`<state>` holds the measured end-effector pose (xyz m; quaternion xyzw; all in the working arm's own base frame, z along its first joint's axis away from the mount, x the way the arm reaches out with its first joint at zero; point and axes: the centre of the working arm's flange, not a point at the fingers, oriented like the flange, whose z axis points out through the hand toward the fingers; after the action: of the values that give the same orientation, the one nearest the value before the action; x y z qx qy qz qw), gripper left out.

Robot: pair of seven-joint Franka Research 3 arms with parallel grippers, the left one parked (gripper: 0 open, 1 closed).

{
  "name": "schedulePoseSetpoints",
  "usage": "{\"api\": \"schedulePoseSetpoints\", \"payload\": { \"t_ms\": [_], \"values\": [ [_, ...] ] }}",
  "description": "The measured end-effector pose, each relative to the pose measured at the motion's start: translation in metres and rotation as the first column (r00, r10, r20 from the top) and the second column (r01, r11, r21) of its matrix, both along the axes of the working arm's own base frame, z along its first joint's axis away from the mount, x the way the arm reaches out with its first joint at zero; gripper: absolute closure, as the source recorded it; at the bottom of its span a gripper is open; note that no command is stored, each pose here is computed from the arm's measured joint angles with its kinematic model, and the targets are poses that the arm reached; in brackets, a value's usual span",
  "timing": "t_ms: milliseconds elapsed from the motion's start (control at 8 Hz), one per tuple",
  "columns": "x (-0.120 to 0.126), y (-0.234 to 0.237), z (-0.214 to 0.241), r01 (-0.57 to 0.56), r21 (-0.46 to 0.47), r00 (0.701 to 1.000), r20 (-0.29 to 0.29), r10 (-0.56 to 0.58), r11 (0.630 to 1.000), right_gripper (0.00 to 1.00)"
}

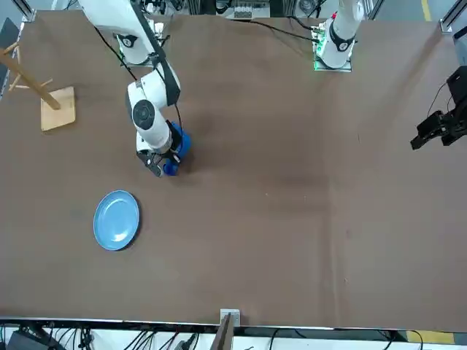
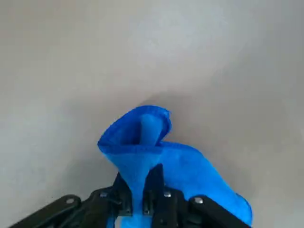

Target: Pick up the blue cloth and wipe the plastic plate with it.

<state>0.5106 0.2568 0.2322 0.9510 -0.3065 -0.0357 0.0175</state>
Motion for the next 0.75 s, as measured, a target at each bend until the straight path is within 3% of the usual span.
{"api": "schedulePoseSetpoints", "payload": {
  "t_ms": [375, 750],
  "values": [
    [0.034, -0.011, 0.057, -0.066, -0.003, 0.997, -0.026, 0.066, 0.998, 0.92],
    [0.072, -0.066, 0.132, -0.154, 0.008, 0.986, -0.071, 0.154, 0.988, 0.92]
  ]
}}
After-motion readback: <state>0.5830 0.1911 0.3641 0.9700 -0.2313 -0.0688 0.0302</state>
